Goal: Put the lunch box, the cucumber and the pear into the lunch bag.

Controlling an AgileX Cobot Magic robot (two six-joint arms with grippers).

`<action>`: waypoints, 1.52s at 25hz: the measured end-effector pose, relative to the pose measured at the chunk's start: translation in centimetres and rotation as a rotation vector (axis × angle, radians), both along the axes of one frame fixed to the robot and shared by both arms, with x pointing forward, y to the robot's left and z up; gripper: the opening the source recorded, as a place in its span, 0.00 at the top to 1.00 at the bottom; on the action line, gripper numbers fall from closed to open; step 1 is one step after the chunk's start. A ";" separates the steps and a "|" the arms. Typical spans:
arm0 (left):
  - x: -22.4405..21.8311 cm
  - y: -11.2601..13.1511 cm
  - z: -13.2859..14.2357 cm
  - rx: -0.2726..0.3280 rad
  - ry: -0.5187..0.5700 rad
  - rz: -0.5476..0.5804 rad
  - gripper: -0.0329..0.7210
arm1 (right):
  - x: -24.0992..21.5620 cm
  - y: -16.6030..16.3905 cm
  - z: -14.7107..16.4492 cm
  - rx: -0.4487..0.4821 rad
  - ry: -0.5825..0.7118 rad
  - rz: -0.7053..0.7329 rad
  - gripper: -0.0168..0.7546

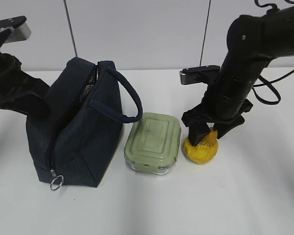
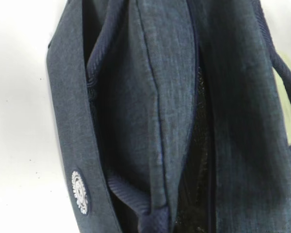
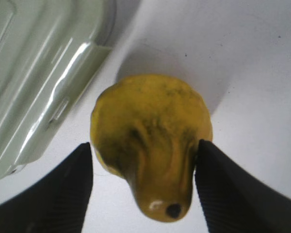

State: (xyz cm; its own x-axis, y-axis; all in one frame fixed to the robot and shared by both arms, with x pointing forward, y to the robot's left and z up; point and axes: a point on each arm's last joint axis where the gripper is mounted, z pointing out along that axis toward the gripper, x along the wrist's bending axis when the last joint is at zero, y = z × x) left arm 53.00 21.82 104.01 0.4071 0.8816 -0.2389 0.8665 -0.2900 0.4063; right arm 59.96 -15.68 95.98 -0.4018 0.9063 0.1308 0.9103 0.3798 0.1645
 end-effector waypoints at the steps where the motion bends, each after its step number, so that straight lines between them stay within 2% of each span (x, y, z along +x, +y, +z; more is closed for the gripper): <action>1: 0.0 0.0 0.0 0.001 0.000 0.000 0.96 | 0.0 0.0 0.0 -0.001 -0.002 0.001 0.37; 5: 0.0 0.0 0.0 0.003 -0.001 -0.001 0.96 | 0.1 -0.1 0.0 -0.008 -0.007 0.003 0.69; 9: 0.0 0.0 0.0 0.003 -0.001 -0.001 0.96 | 0.2 -0.1 1.3 -0.012 -0.013 0.004 0.73; 12: 0.0 0.0 0.0 0.004 -0.001 -0.001 0.96 | 0.3 0.0 5.8 0.034 -0.125 0.001 0.73; 15: 0.0 0.0 0.0 0.004 -0.001 -0.001 0.96 | 0.0 0.9 12.3 0.170 -0.297 0.023 0.73; 17: 0.0 0.0 0.0 0.004 -0.001 -0.001 0.96 | -0.6 2.4 16.0 0.306 -0.395 0.097 0.73; 19: 0.0 0.0 0.0 0.004 -0.001 -0.001 0.96 | -1.1 4.4 18.4 0.444 -0.471 0.179 0.73; 21: 0.0 0.0 0.0 0.004 -0.001 -0.001 0.96 | -1.6 6.8 19.5 0.553 -0.511 0.258 0.73; 23: 0.0 0.0 0.0 0.004 -0.001 -0.001 0.96 | -1.7 8.8 19.1 0.601 -0.515 0.299 0.73; 26: 0.0 0.0 0.0 0.004 -0.001 -0.001 0.96 | -1.2 11.4 16.5 0.611 -0.462 0.330 0.73; 31: 0.0 0.0 0.0 0.005 -0.001 -0.002 0.96 | 0.3 13.6 10.8 0.554 -0.367 0.370 0.73; 35: 0.0 0.0 0.0 0.007 -0.001 -0.002 0.96 | 0.8 13.4 8.5 0.461 -0.312 0.371 0.73; 38: 0.0 0.0 0.0 0.007 -0.001 -0.002 0.96 | 0.9 13.4 7.9 0.442 -0.290 0.366 0.64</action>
State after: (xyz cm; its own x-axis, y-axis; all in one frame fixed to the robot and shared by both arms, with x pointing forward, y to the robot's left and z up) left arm 53.00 21.87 103.99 0.4094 0.8822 -0.2327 0.8653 -0.2946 0.4055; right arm 60.86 -2.31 103.92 -0.7500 0.5893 0.3004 0.6298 0.4972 0.5968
